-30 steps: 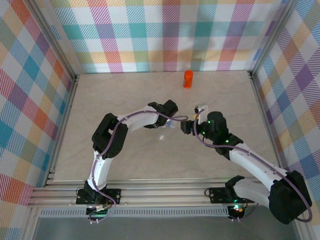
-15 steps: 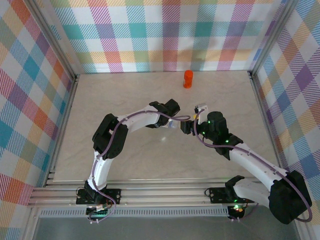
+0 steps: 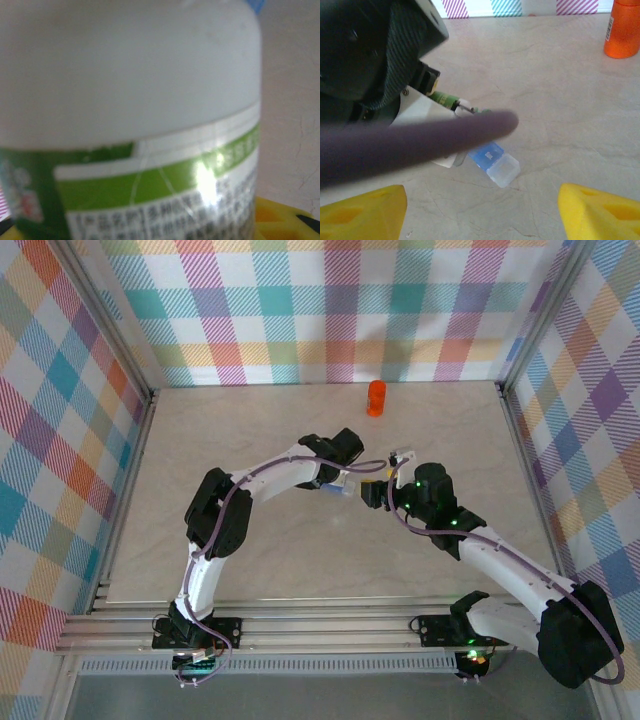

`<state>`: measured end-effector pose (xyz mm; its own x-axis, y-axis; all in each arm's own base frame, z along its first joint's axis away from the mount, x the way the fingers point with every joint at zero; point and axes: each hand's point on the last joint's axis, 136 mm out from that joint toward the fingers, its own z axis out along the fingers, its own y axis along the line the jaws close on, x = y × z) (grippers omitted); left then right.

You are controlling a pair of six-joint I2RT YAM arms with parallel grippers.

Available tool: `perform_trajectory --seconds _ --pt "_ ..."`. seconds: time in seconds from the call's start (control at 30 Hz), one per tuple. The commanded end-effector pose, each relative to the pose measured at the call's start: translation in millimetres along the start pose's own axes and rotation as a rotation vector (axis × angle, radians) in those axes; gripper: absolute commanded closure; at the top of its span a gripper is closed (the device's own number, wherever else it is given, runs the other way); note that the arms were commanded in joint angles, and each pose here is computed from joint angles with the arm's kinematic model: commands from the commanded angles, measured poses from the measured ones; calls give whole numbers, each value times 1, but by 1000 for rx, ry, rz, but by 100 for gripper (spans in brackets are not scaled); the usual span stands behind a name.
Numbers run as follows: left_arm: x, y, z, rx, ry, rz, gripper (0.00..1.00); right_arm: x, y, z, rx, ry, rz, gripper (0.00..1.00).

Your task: Sort the pills into containers

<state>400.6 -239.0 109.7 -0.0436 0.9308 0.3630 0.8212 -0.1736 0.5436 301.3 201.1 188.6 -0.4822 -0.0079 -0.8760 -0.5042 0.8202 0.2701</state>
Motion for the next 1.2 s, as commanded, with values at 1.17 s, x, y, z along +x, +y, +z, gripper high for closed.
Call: perform_trajectory --seconds 1.17 --pt "14 -23 21 -23 146 238 100 -4 5 -1 -30 -24 23 22"
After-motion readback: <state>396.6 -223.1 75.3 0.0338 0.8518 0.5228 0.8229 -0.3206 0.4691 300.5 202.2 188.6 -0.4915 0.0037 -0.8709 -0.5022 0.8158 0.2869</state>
